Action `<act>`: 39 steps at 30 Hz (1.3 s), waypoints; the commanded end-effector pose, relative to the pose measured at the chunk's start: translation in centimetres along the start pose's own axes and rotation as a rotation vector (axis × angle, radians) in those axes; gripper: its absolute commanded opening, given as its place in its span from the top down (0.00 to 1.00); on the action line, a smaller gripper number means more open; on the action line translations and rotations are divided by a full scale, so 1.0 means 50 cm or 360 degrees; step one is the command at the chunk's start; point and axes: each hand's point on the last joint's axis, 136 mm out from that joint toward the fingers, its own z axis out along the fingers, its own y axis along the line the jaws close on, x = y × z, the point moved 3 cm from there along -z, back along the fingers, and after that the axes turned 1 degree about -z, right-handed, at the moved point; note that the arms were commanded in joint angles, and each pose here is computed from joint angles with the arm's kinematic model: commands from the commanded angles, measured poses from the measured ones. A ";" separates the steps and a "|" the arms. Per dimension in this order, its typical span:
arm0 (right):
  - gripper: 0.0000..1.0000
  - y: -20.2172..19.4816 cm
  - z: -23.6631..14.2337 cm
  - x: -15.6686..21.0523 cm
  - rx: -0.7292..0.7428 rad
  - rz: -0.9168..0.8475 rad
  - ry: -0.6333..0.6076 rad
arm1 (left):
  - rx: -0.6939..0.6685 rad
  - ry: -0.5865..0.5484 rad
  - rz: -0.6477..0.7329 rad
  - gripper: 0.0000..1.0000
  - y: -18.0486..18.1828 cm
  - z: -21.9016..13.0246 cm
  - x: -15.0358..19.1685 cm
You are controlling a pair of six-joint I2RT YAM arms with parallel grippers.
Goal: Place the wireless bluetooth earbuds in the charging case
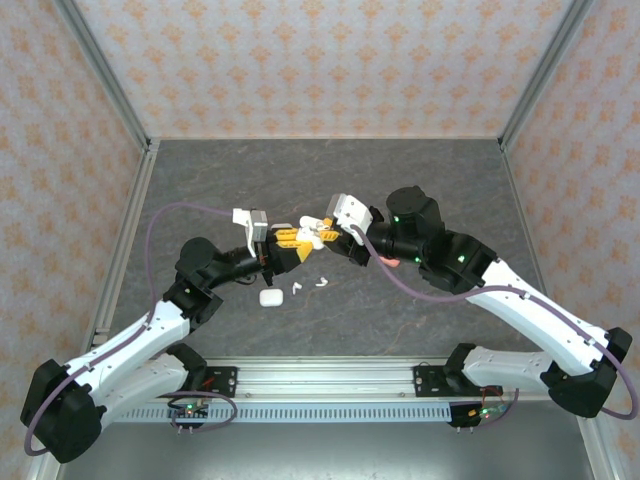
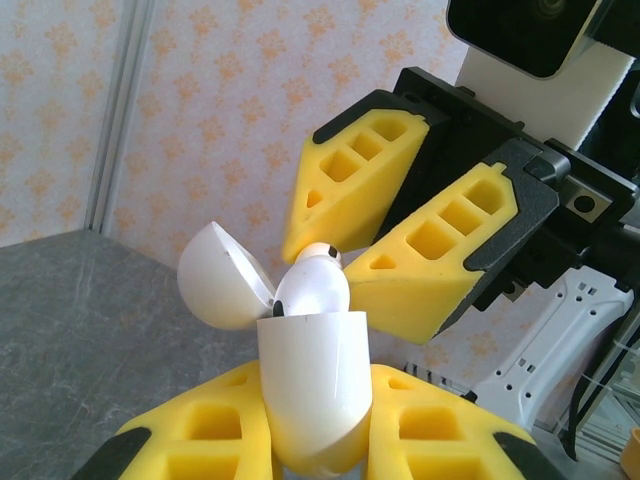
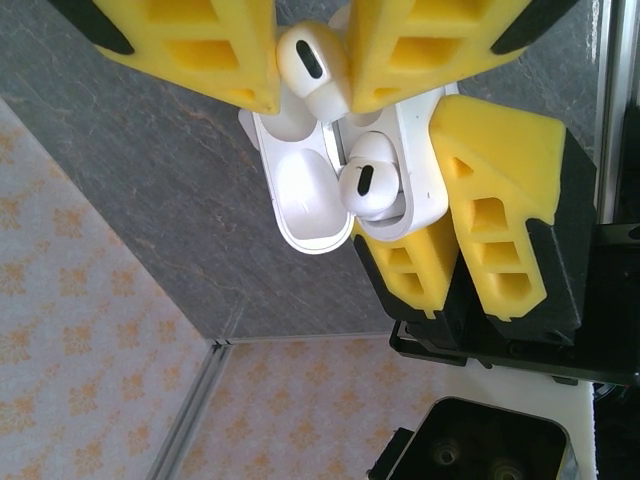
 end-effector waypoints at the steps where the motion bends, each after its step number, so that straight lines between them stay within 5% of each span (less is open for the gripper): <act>1: 0.75 0.028 -0.007 -0.020 -0.0152 0.0035 -0.0047 | 0.0013 -0.0090 0.0107 1.00 -0.015 -0.003 -0.032; 16: 0.54 0.012 -0.019 -0.050 -0.0131 0.0118 -0.0120 | 0.0003 -0.0081 0.0108 1.00 -0.013 -0.004 -0.027; 23: 0.31 -0.026 -0.081 -0.097 -0.0028 0.0318 -0.0302 | -0.0022 -0.0071 0.0109 1.00 -0.007 -0.005 -0.021; 30: 0.00 -0.076 -0.091 -0.033 0.0034 0.0759 -0.0259 | -0.0026 -0.0074 0.0110 1.00 -0.007 -0.007 -0.019; 39: 0.01 -0.062 -0.038 0.009 -0.0312 0.1137 -0.0248 | -0.0004 -0.0071 0.0118 1.00 -0.013 -0.006 -0.022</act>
